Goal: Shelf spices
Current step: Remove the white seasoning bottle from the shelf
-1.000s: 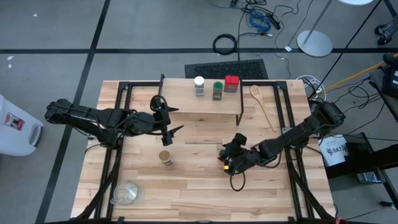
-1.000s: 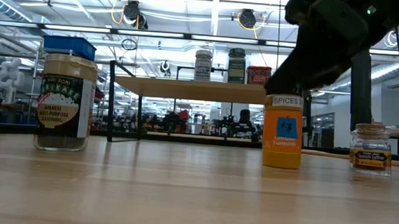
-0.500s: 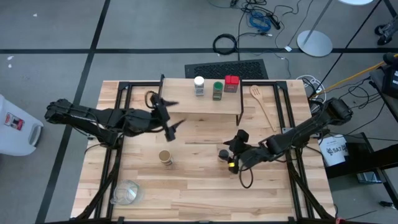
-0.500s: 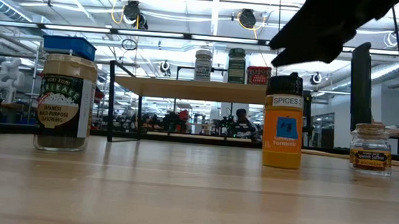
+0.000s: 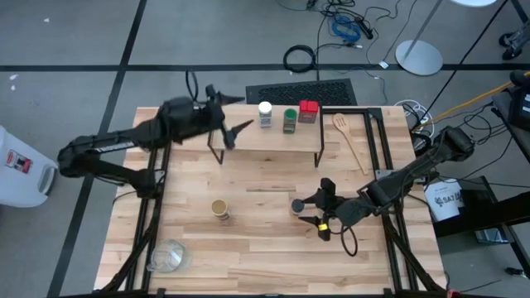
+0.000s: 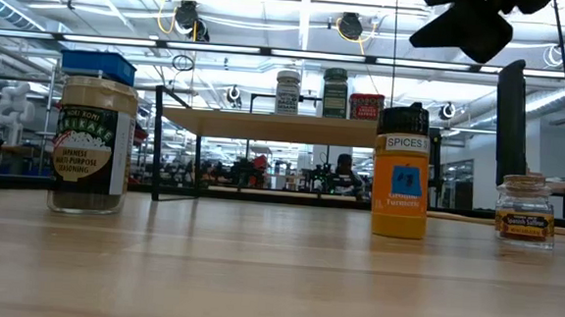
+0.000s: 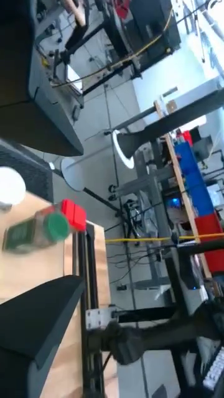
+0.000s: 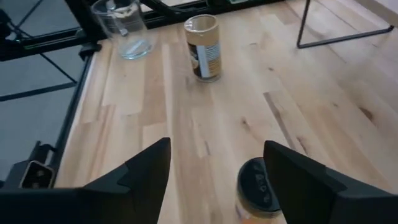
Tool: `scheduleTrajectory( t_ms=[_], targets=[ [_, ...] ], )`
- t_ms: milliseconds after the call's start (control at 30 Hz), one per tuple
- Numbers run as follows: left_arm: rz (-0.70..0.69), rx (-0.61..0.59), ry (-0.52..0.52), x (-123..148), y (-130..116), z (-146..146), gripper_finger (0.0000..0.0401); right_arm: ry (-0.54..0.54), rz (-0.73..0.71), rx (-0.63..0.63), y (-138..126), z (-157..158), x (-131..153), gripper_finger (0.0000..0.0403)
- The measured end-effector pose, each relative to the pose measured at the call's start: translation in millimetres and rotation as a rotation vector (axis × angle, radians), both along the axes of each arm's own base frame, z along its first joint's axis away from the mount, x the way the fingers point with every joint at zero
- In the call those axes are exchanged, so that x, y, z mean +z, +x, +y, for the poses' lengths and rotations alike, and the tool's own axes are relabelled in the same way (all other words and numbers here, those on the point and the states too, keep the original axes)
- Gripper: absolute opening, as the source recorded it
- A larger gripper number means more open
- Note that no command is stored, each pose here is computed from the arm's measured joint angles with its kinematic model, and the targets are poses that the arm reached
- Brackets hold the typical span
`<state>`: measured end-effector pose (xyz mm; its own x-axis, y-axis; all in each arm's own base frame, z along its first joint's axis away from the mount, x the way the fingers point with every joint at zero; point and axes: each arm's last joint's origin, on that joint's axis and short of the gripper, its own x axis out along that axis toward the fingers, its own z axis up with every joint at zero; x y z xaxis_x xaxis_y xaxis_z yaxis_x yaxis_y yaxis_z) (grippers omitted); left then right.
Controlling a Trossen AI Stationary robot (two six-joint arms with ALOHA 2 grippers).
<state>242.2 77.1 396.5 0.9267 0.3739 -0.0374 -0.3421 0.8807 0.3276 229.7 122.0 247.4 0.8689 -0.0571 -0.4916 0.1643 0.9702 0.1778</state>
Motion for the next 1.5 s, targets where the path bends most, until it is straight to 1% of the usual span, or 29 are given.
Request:
scheduleTrajectory(
  t_ms=[67, 133, 167, 200, 233, 300, 333, 533, 700, 800, 867, 900, 1000, 1067, 1167, 1300, 1367, 1500],
  targets=[
    [0.012, 0.035, 0.026, -1, -2, 14, 0.0338, 0.003, 0.011, 0.001, -1, 1, -1, 0.0242],
    [0.039, 0.145, 0.093, -1, -5, 25, 0.0338, 0.018, 0.013, -0.001, -2, 3, -1, 0.0242],
    [0.052, 0.201, 0.102, -2, -6, 29, 0.0338, 0.024, 0.012, -0.001, -3, 4, -1, 0.0242],
    [0.060, 0.247, 0.100, -3, -7, 32, 0.0338, 0.032, 0.011, -0.002, -3, 5, -1, 0.0242],
    [0.063, 0.290, 0.077, -4, -9, 34, 0.0338, 0.038, 0.011, -0.004, -3, 5, -1, 0.0242],
    [0.053, 0.332, -0.006, -8, -9, 36, 0.0338, 0.054, 0.010, -0.013, -3, 5, -1, 0.0242],
    [0.049, 0.325, -0.033, -9, -9, 36, 0.0338, 0.059, 0.010, -0.017, -3, 5, -1, 0.0242],
    [0.068, 0.172, -0.082, -18, 3, 39, 0.0338, 0.060, 0.002, -0.024, -3, 4, -1, 0.0242],
    [0.095, 0.090, -0.107, -23, 15, 58, 0.0338, 0.049, 0.003, -0.018, -3, 5, -1, 0.0242],
    [0.133, 0.094, -0.058, -29, 21, 69, 0.0338, 0.040, 0.002, -0.013, -3, 5, -1, 0.0242],
    [0.154, 0.130, -0.004, -30, 23, 72, 0.0338, 0.039, 0.002, -0.012, -3, 5, -1, 0.0242],
    [0.166, 0.142, -0.009, -32, 23, 72, 0.0338, 0.039, 0.002, -0.012, -3, 5, -1, 0.0242],
    [0.157, 0.156, -0.148, -36, 23, 68, 0.0338, 0.038, 0.003, -0.012, -3, 5, -1, 0.0242],
    [0.157, 0.154, -0.185, -38, 24, 67, 0.0338, 0.036, 0.003, -0.010, -3, 5, -1, 0.0242],
    [0.162, 0.148, -0.190, -38, 23, 67, 0.0338, 0.030, 0.003, -0.007, -3, 5, -1, 0.0242],
    [0.188, 0.125, -0.134, -38, 22, 69, 0.0338, 0.028, 0.004, -0.006, -3, 5, -1, 0.0242],
    [0.189, 0.116, -0.133, -38, 20, 73, 0.0338, 0.028, 0.004, -0.006, -3, 5, -1, 0.0242],
    [0.172, 0.003, -0.178, -38, 13, 83, 0.0339, 0.031, 0.001, -0.007, -2, 5, -1, 0.0242]
  ],
)
